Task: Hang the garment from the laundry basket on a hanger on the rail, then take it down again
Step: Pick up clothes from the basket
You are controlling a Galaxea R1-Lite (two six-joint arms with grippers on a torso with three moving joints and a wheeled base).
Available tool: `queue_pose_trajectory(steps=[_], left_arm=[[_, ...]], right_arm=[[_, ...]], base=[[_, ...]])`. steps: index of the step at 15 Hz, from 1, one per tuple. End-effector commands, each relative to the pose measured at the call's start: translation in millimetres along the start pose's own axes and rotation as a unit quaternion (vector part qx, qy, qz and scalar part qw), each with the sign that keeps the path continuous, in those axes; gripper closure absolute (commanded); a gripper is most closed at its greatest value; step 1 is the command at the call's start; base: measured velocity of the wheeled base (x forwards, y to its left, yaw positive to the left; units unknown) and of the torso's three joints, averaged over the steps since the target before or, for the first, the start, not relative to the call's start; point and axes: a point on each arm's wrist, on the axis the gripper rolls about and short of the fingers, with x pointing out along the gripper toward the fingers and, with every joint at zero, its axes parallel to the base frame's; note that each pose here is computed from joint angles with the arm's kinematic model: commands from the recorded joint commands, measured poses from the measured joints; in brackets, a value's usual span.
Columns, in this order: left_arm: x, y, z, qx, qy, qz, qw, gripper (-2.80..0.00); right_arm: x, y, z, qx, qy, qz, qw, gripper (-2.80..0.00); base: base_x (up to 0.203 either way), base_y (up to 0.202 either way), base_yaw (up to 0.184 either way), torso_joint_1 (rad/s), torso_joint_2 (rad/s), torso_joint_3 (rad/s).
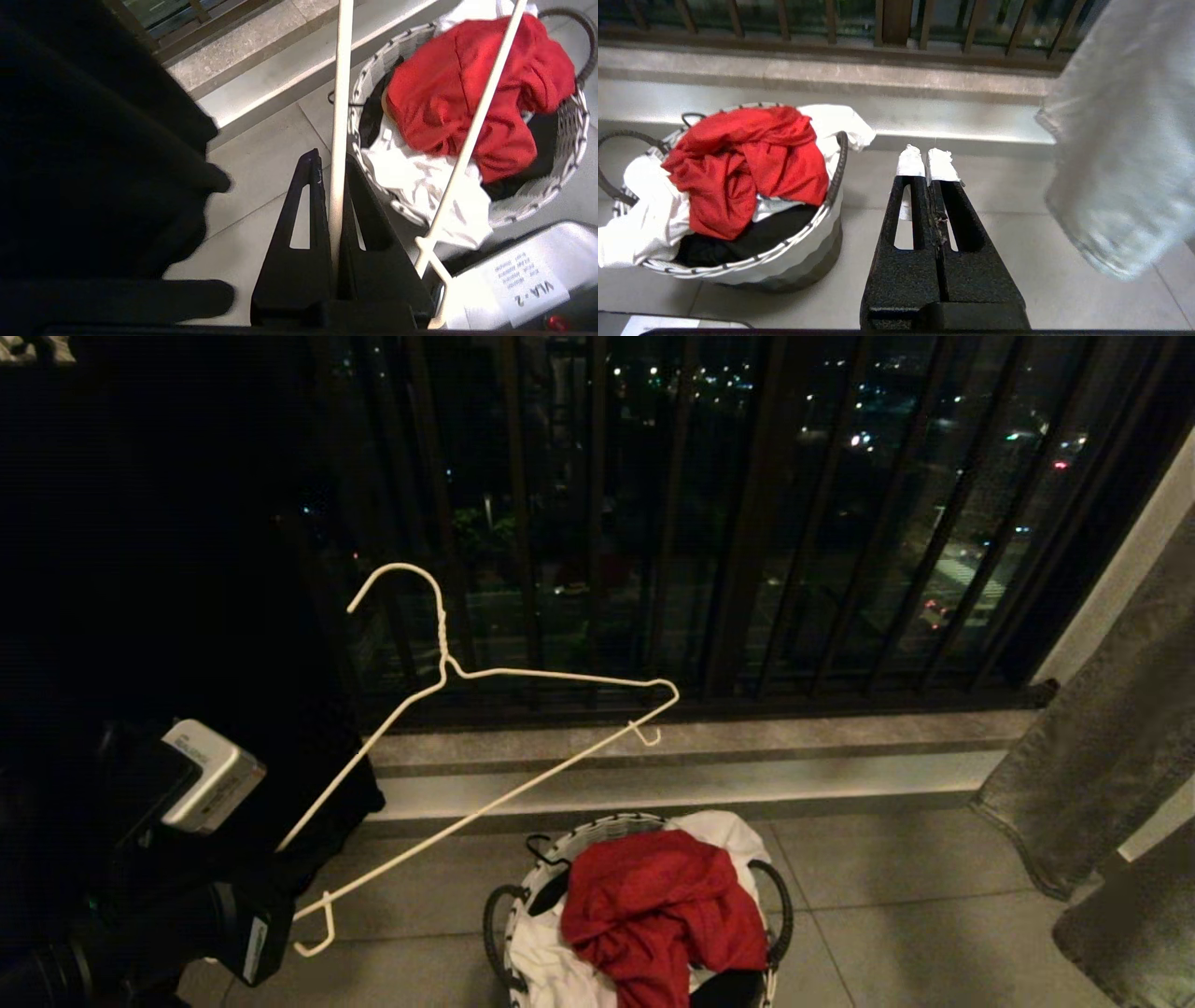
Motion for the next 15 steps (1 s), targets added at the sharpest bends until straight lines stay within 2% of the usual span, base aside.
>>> queue_pose_trajectory(steps=[1,15], left_arm=[[-1.7,0.9,3.8,0.000,-0.009,0.002,1.0000,0.00],[0.8,2.9,13.3,0.001,-0.019,0.006,0.9998,0.00]], right_arm=[[0.0,0.0,0.0,0.000,0.000,0.000,1.000,0.00],[0.0,0.0,0.0,-0.002,0.000,0.000,1.000,0.00]], base=[[0.000,0.000,0.000,0.001,0.00,-0.195],[0.000,0.000,0.000,0.004,0.00,-0.200]])
